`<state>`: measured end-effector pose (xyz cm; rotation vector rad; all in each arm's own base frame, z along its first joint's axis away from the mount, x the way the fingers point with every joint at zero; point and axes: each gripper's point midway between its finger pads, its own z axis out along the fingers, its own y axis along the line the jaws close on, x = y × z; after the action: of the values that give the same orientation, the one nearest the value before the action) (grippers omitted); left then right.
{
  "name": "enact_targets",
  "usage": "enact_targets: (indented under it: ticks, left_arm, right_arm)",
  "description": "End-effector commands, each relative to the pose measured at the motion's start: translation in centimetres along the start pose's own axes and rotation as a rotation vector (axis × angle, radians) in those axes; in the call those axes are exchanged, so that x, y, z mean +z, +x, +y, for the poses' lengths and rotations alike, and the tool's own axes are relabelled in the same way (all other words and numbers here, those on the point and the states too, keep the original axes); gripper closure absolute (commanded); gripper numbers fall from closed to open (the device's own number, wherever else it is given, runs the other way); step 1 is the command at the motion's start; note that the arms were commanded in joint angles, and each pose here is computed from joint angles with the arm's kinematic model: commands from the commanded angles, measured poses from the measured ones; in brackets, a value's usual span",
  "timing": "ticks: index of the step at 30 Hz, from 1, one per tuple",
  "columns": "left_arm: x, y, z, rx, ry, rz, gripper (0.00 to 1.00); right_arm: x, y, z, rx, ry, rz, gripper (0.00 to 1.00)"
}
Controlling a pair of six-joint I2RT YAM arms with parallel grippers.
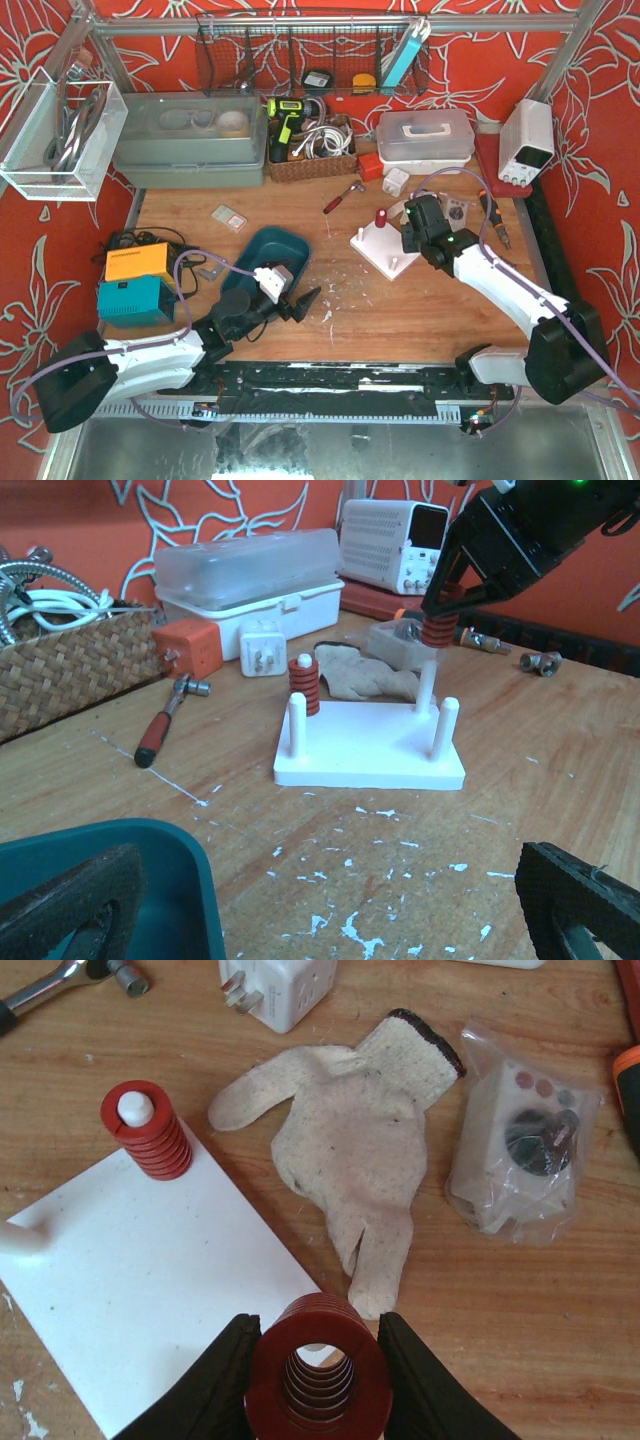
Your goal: Install the large spring
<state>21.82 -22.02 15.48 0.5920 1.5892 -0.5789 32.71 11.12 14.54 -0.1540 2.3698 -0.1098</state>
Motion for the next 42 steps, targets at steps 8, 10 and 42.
enact_targets:
  ticks: [8, 10, 42]
  left_arm:
    - [0.1, -1.7, 0.0, -0.012, -0.002, -0.051, 0.00]
    - [0.0, -1.8, 0.0, -0.012, -0.002, -0.053, 0.00]
    - [-0.7, -0.9, 6.2, -0.288, -0.384, 0.082, 0.00]
  right_arm:
    - [2.2, 0.5, -0.6, 0.083, 0.012, 0.015, 1.00]
    - [2.6, 0.8, -0.3, 0.091, -0.003, 0.019, 1.00]
    - [-1.7, 0.2, 2.7, 0.050, -0.238, 0.088, 0.18]
